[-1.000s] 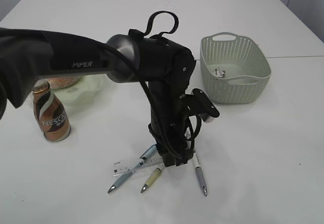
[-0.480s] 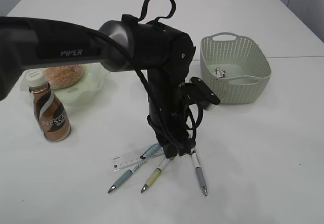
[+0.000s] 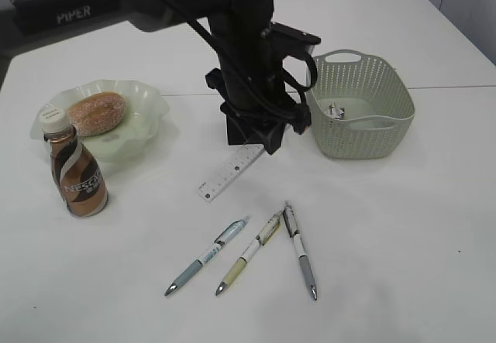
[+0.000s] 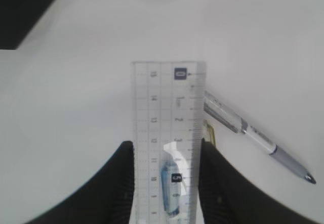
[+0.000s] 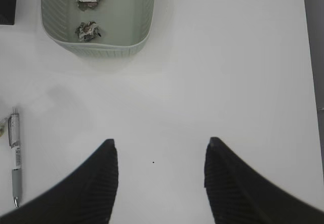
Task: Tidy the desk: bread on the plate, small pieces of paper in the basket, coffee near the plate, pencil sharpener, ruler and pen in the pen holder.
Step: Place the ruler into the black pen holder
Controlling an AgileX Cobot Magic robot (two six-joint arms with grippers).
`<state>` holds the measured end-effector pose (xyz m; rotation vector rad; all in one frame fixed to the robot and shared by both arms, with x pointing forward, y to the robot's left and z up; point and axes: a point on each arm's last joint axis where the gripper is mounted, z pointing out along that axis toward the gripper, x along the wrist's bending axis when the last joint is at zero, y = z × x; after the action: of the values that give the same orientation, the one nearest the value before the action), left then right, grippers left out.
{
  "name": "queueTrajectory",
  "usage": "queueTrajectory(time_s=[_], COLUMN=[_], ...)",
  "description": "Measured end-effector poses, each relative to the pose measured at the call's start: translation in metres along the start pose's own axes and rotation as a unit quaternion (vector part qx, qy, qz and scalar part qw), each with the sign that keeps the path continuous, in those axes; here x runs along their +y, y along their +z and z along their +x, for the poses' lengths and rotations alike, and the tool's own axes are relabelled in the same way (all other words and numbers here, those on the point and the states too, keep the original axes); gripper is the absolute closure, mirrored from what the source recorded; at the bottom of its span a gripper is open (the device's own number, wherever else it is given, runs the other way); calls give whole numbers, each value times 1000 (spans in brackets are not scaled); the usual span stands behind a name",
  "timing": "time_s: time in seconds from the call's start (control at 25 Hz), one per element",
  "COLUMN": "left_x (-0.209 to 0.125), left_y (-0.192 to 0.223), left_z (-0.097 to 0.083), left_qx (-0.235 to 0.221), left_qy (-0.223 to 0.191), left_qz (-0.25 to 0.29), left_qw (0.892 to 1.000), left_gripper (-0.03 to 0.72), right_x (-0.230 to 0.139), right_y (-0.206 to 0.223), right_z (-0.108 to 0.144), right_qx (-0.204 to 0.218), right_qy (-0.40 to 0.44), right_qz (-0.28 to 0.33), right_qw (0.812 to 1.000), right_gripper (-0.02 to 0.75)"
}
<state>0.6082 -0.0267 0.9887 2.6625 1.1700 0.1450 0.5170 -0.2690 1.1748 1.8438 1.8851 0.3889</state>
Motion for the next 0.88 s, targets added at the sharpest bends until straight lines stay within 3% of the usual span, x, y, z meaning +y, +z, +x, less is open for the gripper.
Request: queueTrajectory(time_s=[0.2,0.48,0.64,0.88], left_x=[11,29,43,60], left_y=[-25,-40,-46,-58], left_z=[27,47,54,62], left_qx=[10,17,37,68], left_qy=[-56,-77,-69,-47], left_qz=[-42,-139,-223,-335], left_qw=[997,987,972,938], left_gripper=[405,405,405,405], right_x=[0,0,0,0], right_y=[0,0,0,0], right_z=[0,0,0,0], right_qx=[1,2,2,2], right_qy=[0,1,1,1], right_qz=[0,0,0,0], right_qw=[1000,1000,1000,1000], right_gripper=[333,334,333,333])
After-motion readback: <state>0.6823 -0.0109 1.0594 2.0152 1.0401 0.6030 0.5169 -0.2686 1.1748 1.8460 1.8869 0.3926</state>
